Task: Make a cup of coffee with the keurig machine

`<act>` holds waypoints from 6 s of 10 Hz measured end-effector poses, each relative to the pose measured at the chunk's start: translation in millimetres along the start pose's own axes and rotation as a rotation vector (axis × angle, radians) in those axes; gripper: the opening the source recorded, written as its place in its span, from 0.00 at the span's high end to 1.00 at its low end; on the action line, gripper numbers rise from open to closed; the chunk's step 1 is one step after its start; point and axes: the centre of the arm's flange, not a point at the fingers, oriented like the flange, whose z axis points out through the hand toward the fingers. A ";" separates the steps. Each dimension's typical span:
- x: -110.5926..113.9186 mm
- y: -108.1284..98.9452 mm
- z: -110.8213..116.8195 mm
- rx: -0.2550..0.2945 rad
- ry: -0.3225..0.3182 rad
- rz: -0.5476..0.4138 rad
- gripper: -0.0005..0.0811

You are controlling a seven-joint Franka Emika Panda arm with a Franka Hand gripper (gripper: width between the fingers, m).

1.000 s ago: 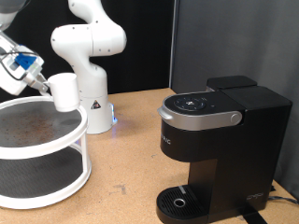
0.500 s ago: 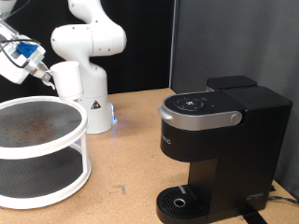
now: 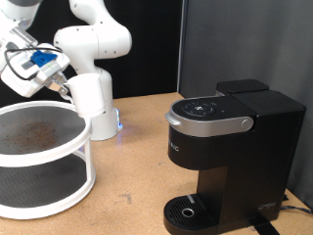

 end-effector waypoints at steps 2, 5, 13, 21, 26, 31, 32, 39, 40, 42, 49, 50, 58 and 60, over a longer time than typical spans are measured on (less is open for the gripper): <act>20.1 -2.2 21.8 -0.036 0.009 0.001 0.91; 41.4 -5.6 52.9 -0.044 0.001 -0.003 0.91; 26.8 8.2 111.5 -0.166 -0.048 0.029 0.91; 8.1 39.1 202.0 -0.223 -0.049 0.072 0.91; 20.4 39.7 243.0 -0.200 -0.033 0.067 0.91; 22.1 22.4 288.7 -0.177 -0.031 0.048 0.91; 20.6 19.7 296.5 -0.177 -0.036 0.048 0.91; 10.1 6.1 325.5 -0.159 -0.037 0.020 0.91; 10.0 5.2 326.4 -0.157 -0.037 0.019 0.91; 9.8 4.7 326.9 -0.158 -0.030 0.026 0.91; -8.9 22.5 295.8 -0.152 -0.140 0.048 0.12; -10.9 24.3 284.5 -0.126 -0.138 0.054 0.04; 3.2 -0.2 236.2 0.088 -0.119 0.087 0.01; 19.9 -17.6 225.2 0.168 -0.064 0.067 0.01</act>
